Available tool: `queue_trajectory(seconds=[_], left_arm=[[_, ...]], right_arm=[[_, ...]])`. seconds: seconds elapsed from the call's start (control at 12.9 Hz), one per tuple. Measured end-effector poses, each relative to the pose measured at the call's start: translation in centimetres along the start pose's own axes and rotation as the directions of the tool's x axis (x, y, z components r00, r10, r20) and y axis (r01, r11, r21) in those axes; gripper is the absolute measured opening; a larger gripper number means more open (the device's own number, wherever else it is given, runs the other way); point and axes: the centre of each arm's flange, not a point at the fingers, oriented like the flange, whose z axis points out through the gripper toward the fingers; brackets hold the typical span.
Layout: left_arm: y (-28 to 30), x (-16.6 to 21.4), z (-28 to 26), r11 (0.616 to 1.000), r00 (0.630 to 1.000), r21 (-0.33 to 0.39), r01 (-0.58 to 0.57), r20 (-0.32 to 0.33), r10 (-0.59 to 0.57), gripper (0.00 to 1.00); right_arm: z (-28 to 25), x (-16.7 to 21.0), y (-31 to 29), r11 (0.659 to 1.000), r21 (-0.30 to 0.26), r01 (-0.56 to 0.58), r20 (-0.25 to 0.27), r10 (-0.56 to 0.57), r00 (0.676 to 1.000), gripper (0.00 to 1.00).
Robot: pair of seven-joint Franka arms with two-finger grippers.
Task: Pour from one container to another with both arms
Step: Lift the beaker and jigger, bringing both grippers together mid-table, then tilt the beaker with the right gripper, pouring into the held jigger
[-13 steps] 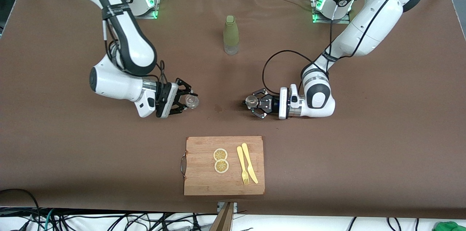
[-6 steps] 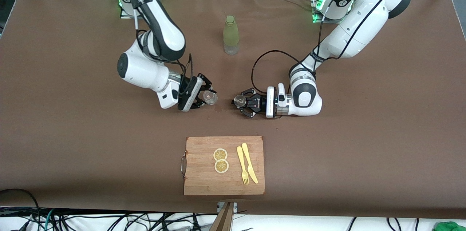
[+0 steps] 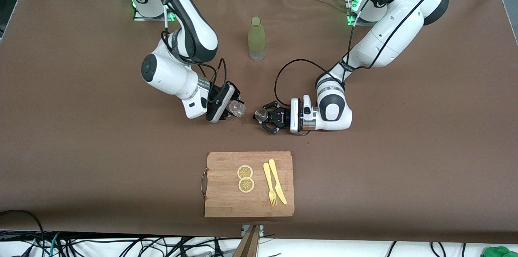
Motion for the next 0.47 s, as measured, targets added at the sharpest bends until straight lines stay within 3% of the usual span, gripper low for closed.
queue_trajectory(seconds=[0.47], left_arm=[[-1.0,0.2,0.5,0.998,0.998,0.025,-0.057,0.014,0.057,0.09]], right_arm=[[1.7,1.0,-0.8,0.999,-0.032,0.038,0.033,-0.037,0.999,0.49]])
